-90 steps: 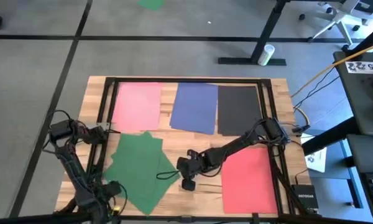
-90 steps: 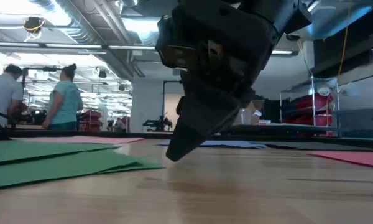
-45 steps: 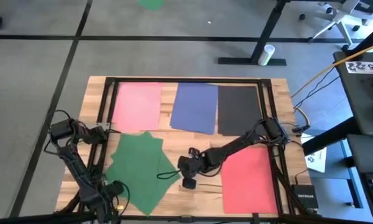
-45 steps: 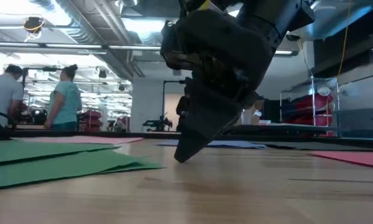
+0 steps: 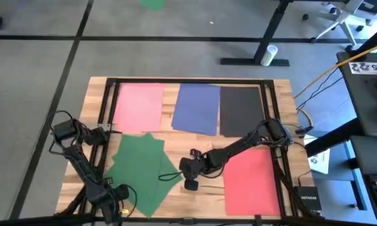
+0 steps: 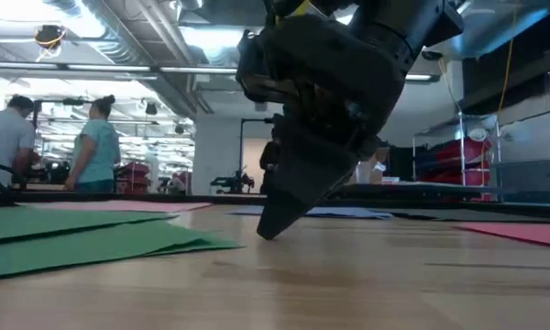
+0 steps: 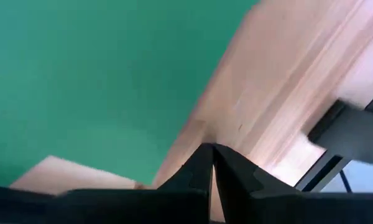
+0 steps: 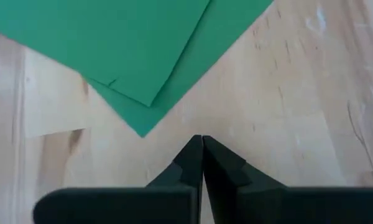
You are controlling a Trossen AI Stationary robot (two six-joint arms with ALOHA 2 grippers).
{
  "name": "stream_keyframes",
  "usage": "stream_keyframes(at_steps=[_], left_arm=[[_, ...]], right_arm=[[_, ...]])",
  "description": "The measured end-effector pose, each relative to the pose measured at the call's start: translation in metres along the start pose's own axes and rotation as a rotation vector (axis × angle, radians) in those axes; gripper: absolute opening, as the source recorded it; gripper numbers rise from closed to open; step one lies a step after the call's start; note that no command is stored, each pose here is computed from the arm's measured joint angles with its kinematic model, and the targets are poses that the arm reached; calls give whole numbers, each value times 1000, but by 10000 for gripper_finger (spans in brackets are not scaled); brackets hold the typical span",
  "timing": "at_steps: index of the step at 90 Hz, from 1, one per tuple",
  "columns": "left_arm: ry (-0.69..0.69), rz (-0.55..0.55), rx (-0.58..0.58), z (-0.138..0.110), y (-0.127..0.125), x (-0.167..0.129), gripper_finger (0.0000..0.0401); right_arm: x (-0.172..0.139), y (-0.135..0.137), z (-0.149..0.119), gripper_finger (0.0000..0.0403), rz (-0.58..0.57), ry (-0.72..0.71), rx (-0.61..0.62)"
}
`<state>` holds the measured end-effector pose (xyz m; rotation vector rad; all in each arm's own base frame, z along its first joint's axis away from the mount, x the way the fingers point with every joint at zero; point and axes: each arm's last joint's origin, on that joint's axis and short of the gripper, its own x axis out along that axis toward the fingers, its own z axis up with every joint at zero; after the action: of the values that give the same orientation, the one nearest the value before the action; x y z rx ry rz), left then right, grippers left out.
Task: Organize paper
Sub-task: Adjust the green papers on the table
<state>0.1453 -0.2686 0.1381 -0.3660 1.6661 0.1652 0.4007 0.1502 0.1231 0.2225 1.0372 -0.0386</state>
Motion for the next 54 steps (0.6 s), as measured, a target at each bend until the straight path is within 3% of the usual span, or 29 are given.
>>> stream_keyframes(at_steps=[23, 42, 54], left_arm=[[-174, 148, 18, 8, -1, -21, 0], [-164, 110, 49, 9, -11, -33, 0], [-123, 192, 16, 3, -1, -30, 0]], right_arm=[[0, 0, 0, 0, -1, 0, -4], [-1, 1, 1, 0, -4, 11, -6], [-1, 1, 1, 0, -8, 11, -11]])
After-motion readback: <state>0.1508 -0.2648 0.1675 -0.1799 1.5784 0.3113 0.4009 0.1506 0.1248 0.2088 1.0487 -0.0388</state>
